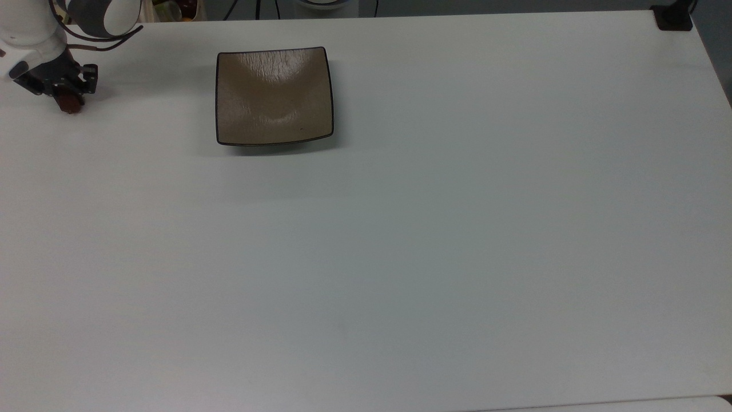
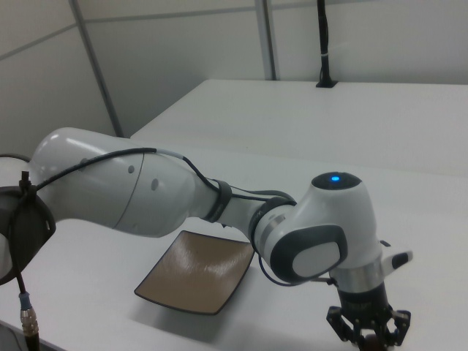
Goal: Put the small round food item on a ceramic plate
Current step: 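Lift the held red item and carry it over the brown plate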
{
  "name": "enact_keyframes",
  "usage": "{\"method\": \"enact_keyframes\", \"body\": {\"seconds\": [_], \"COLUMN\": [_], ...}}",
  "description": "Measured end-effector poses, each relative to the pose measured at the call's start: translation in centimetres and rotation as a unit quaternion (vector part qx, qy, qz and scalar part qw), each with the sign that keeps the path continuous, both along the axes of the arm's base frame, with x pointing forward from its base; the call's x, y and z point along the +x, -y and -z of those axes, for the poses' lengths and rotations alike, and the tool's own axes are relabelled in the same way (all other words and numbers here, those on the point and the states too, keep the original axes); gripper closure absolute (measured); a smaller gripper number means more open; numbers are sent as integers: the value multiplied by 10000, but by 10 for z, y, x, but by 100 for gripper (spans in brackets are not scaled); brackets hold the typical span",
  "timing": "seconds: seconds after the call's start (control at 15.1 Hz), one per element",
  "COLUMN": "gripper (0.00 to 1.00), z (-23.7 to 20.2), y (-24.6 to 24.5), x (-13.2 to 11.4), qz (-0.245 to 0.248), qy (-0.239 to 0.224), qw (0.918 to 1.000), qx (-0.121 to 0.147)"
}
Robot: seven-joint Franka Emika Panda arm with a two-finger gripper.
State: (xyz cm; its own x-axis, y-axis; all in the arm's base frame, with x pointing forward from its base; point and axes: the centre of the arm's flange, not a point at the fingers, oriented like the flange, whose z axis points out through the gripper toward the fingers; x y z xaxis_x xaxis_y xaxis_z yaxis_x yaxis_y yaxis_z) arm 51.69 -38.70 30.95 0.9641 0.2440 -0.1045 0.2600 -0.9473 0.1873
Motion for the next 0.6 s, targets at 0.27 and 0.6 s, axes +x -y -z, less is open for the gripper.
{"method": "enact_keyframes", "body": {"seconds": [0.27, 0.6], "gripper": [62, 61], "z": [-31, -103], "y": [-16, -64], "x": [5, 13], "qz": [-49, -277], "qy": [-44, -110], "qw": [9999, 9984], "qx": [158, 490]}}
